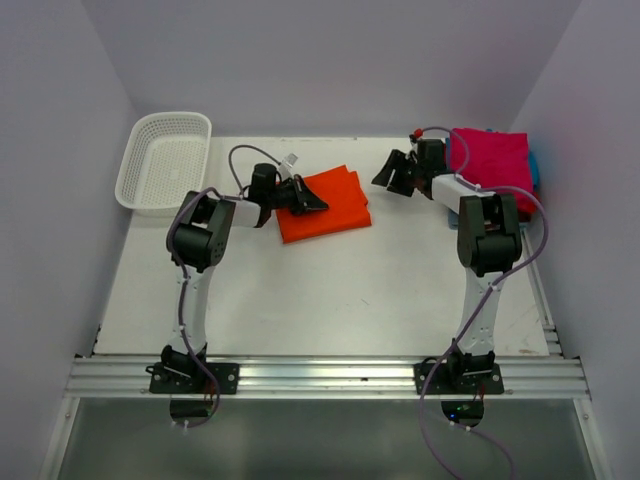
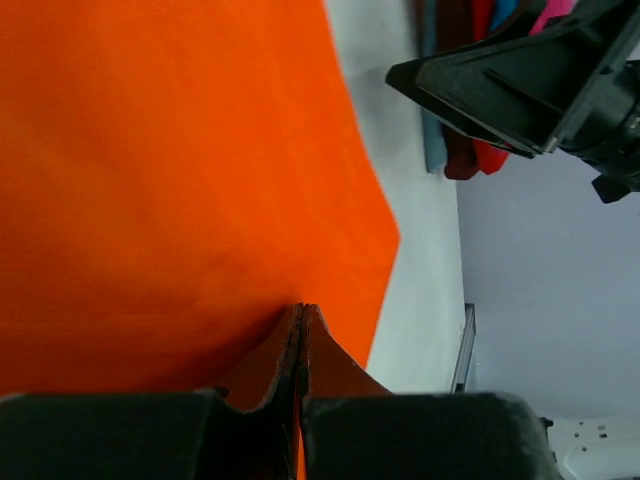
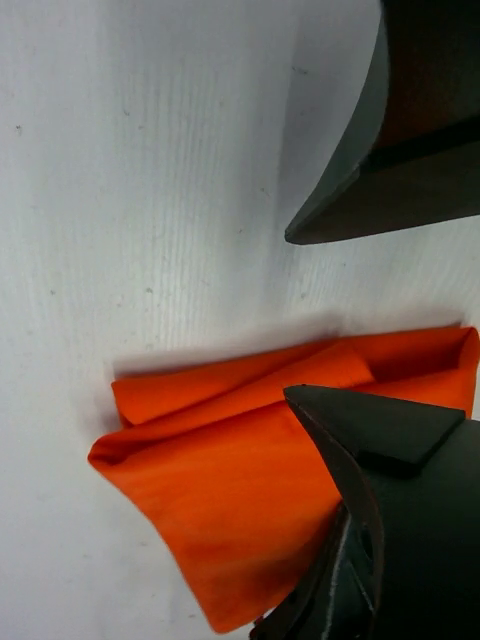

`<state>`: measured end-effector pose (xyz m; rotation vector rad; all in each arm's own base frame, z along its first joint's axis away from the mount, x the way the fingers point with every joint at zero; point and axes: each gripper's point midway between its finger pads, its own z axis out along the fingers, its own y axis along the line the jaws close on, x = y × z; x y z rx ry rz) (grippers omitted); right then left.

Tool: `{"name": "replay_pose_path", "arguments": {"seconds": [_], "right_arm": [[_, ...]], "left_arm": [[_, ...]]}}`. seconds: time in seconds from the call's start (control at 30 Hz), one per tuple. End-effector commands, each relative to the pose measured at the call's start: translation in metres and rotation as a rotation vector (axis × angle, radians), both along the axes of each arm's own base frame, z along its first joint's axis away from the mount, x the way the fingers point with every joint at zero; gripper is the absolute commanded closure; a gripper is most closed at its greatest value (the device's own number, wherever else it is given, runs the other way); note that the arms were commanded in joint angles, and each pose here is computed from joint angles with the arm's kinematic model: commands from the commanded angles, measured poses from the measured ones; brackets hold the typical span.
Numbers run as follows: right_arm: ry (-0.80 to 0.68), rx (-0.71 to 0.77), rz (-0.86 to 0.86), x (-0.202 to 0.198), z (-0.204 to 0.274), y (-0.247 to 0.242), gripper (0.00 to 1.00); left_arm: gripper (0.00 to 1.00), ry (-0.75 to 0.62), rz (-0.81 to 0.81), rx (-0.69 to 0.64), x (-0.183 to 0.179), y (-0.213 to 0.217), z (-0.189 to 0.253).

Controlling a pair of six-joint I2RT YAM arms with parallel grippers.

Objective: Fold and stack the t-shirts
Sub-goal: Fold the tshirt

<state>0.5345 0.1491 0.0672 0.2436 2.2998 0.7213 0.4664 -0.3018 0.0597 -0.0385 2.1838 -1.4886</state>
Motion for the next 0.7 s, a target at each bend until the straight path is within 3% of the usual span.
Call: {"name": "replay_pose_path", "arguments": {"seconds": [0.0, 0.03, 0.07, 0.1, 0.33, 0.67], "right_arm": [[-0.03, 0.051, 0.103, -0.004, 0.013, 0.017, 0.35], [-0.022, 0.05, 0.115, -0.004, 0.014, 0.017, 0.27], [-0.009, 0.051, 0.143, -0.006, 0.009, 0.02, 0.08], [0.006, 0.052, 0.158, -0.007, 0.005, 0.021, 0.02], [0.091, 0.106, 0.231, -0.016, -0.019, 0.035, 0.01], [0.236, 0.037, 0.277, -0.066, -0.078, 0.066, 0.01]], "left_arm": [[1.0, -0.015, 0.045, 0.044, 0.02, 0.005, 0.004], [1.0, -0.005, 0.057, 0.066, 0.023, 0.007, -0.001], [1.0, 0.005, 0.075, 0.102, 0.026, 0.01, -0.012], [1.0, 0.052, 0.081, 0.135, 0.023, 0.013, -0.023], [1.0, 0.107, 0.005, 0.301, 0.02, 0.022, -0.067], [1.0, 0.091, -0.21, 0.281, -0.036, 0.021, -0.075]]}}
